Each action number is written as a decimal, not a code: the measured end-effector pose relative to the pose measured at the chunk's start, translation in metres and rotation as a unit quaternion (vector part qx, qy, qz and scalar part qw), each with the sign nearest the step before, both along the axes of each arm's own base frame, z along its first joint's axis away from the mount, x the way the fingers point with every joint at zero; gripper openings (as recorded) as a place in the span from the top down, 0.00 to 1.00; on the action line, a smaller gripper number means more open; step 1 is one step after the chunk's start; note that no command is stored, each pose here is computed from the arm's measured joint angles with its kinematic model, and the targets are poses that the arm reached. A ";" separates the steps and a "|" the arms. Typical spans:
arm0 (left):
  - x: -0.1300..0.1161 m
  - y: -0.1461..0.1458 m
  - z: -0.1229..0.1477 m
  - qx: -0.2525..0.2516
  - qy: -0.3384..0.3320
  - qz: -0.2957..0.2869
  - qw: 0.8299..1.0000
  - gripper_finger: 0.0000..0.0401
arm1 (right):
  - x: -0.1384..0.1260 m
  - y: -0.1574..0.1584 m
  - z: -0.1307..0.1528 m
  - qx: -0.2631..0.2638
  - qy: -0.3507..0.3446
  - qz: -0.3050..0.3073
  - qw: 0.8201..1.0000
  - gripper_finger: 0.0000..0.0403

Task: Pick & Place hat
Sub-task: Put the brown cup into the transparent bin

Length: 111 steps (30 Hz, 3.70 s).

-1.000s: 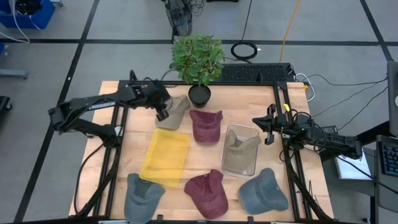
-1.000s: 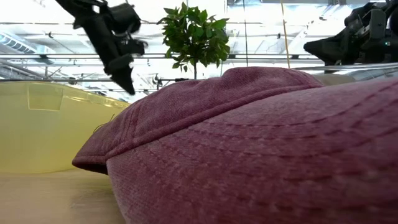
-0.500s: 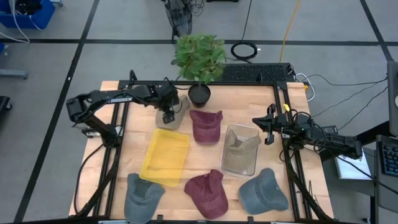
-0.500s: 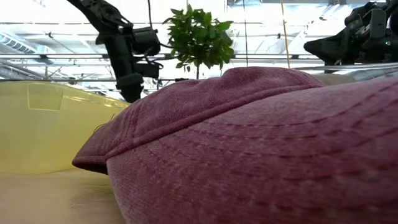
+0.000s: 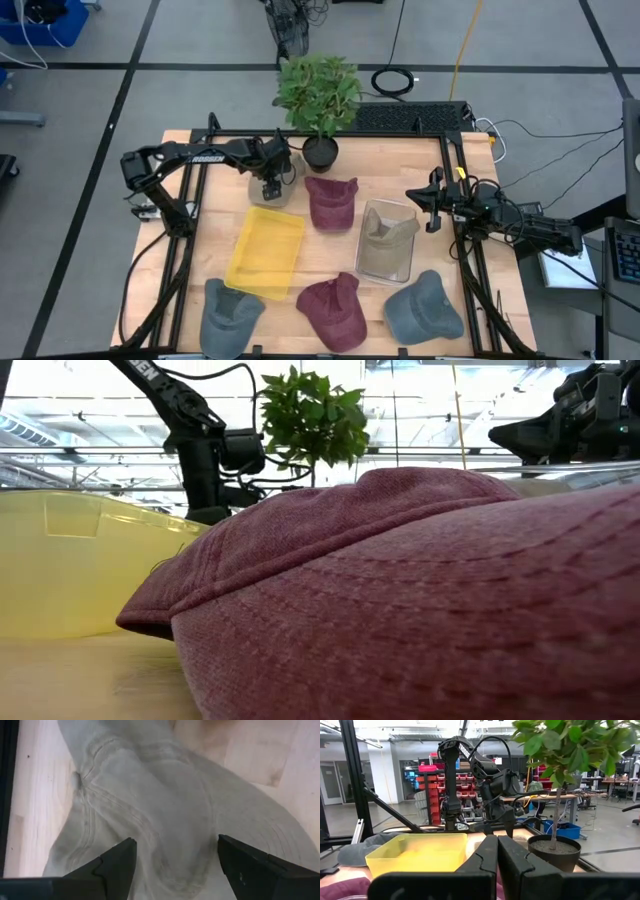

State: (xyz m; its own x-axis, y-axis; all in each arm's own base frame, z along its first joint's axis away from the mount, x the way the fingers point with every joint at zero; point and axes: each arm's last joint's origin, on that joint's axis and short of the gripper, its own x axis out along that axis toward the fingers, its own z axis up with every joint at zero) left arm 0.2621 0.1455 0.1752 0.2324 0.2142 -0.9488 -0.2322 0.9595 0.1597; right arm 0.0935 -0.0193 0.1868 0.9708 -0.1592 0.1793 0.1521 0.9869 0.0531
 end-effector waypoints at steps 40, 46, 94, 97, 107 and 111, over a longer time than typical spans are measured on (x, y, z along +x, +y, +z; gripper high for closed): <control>-0.073 -0.100 0.156 0.039 -0.334 -0.041 0.941 0.99 | 0.000 0.000 0.000 0.001 0.000 0.000 1.000 1.00; -0.052 -0.139 0.167 0.009 -0.413 -0.105 0.904 0.99 | 0.000 0.000 0.000 0.001 0.000 0.000 1.000 1.00; 0.224 -0.224 0.098 0.039 -0.423 -0.175 0.888 0.99 | -0.001 -0.001 0.005 -0.070 -0.014 -0.032 0.997 1.00; 0.223 -0.221 0.096 0.054 -0.411 -0.162 0.895 0.99 | -0.001 -0.001 0.005 -0.078 -0.014 -0.032 0.996 1.00; 0.219 -0.220 0.084 0.055 -0.385 -0.155 0.908 0.99 | -0.002 0.000 0.009 -0.083 -0.036 -0.033 0.995 1.00; 0.217 -0.219 0.073 0.051 -0.376 -0.153 0.913 0.99 | -0.003 0.000 0.011 -0.085 -0.045 -0.034 0.995 1.00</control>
State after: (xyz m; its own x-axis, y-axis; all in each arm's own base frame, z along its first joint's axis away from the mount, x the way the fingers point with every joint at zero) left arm 0.4796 -0.0737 0.2485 0.8729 0.1085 -0.4758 -0.0364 0.9867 0.1582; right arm 0.0906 -0.0195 0.1979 0.9378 -0.1830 0.2950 0.2202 0.9705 -0.0979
